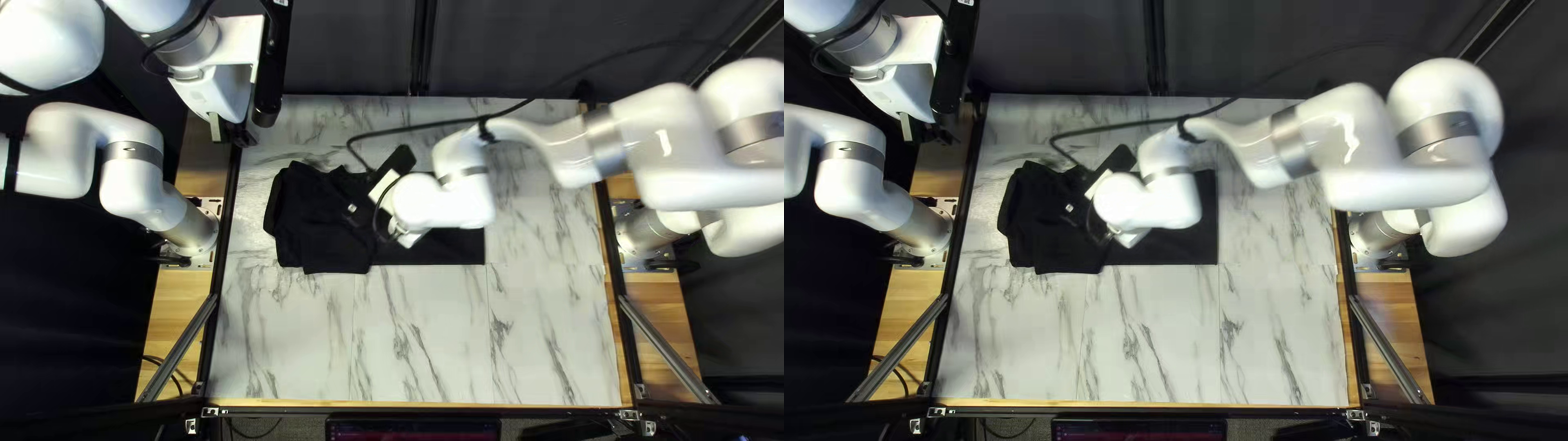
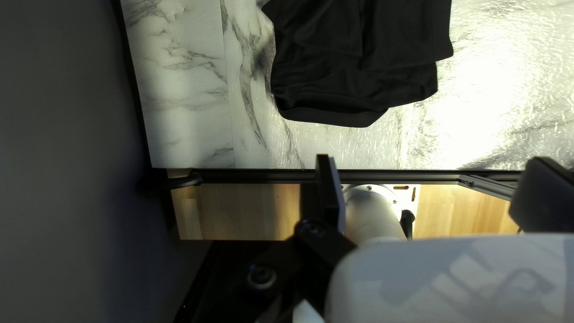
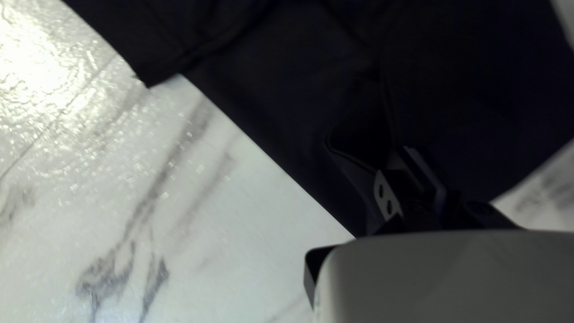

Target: Fold t-shirt

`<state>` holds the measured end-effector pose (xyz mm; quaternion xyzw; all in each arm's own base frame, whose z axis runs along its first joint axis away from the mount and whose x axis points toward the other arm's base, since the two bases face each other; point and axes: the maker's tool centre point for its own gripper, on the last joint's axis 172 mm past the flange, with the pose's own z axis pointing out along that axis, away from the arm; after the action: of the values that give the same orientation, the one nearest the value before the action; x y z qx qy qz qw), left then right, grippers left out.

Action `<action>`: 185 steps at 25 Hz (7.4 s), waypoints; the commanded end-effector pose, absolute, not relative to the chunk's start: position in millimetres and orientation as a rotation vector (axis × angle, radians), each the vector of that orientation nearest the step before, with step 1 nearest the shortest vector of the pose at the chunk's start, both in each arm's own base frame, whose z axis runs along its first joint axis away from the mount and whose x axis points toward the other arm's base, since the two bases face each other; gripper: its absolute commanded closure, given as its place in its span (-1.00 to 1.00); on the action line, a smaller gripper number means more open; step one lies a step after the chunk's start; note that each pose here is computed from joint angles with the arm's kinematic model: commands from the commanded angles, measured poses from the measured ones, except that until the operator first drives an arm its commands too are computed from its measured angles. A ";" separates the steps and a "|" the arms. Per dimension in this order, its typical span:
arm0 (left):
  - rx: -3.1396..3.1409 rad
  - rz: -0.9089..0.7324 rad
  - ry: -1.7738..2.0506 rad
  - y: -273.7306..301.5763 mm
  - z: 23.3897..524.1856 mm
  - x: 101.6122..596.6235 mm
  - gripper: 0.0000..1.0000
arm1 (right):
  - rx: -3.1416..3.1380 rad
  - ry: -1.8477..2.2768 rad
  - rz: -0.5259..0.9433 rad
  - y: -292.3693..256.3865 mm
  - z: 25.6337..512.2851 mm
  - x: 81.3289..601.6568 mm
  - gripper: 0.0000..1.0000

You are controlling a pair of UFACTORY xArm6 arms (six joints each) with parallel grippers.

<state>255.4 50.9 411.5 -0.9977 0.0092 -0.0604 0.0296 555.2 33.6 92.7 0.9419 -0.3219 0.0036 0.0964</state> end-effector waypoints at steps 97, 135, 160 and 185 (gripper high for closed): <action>-3.077 -0.186 0.028 50.9 411.5 255.4 -1.00 | 2.880 -0.575 0.008 -83.3 329.7 274.7 -1.00; -3.269 -0.138 0.098 86.8 92.5 463.9 -1.00 | 2.880 -0.575 0.008 -83.3 329.7 274.7 -1.00; -3.233 -0.156 -0.021 99.0 43.3 489.0 -1.00 | 2.880 -0.575 0.008 -83.3 329.7 274.7 -1.00; -3.258 -0.127 -0.047 103.2 30.7 486.5 1.00 | 2.880 -0.575 0.008 -83.3 329.7 274.7 -1.00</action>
<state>486.7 103.8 31.1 -0.9974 -0.0146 -0.0387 -0.0591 274.7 -83.3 329.7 0.9755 -0.1947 0.0028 0.1021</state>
